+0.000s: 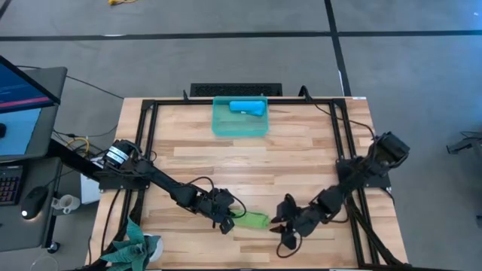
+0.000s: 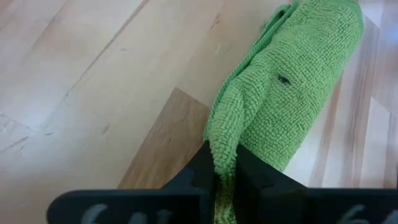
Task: Roll microfiber towels into tight, uniform cylinder then place into a basket
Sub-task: Put the green microfiber cloth into the blue bin
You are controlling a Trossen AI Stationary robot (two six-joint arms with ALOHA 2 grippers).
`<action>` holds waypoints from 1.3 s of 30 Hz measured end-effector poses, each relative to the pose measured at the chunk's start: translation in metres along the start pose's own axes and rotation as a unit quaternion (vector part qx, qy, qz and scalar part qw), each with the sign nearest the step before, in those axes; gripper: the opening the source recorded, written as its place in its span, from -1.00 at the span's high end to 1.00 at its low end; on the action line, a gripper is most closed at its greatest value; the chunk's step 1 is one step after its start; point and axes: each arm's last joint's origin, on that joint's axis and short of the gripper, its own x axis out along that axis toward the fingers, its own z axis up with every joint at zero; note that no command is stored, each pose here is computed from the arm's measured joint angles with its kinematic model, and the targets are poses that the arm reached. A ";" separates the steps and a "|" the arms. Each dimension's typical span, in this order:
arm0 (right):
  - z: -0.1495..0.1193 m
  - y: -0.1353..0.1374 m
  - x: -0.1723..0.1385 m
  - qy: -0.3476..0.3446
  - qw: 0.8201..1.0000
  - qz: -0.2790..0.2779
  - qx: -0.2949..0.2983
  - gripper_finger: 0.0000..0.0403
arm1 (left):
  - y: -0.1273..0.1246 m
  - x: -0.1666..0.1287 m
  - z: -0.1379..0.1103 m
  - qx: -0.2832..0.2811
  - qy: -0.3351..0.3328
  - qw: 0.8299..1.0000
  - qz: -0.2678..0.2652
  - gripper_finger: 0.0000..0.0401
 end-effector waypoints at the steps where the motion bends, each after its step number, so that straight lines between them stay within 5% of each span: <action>1: 0.000 0.000 0.003 0.001 1.000 0.008 0.002 0.10 | 0.000 0.000 0.000 0.000 0.001 1.000 0.000 0.93; 7: 0.005 -0.006 0.011 0.016 1.000 0.022 -0.004 -0.12 | 0.000 0.000 -0.001 -0.001 0.004 1.000 -0.001 0.93; 15: 0.012 -0.014 0.014 0.100 0.989 0.076 0.072 -0.24 | 0.000 0.000 -0.001 -0.001 0.008 1.000 -0.001 0.93; 22: -0.018 -0.009 0.005 0.155 0.987 0.014 0.034 -0.23 | -0.002 -0.001 -0.004 0.004 0.011 1.000 -0.004 0.93; 30: -0.024 -0.006 -0.028 0.108 0.990 -0.082 0.037 -0.23 | -0.002 -0.001 -0.004 -0.002 0.012 1.000 -0.004 0.93; 39: -0.001 0.006 -0.050 -0.046 0.995 -0.077 0.030 -0.23 | -0.002 -0.001 -0.004 -0.004 0.010 1.000 -0.003 0.93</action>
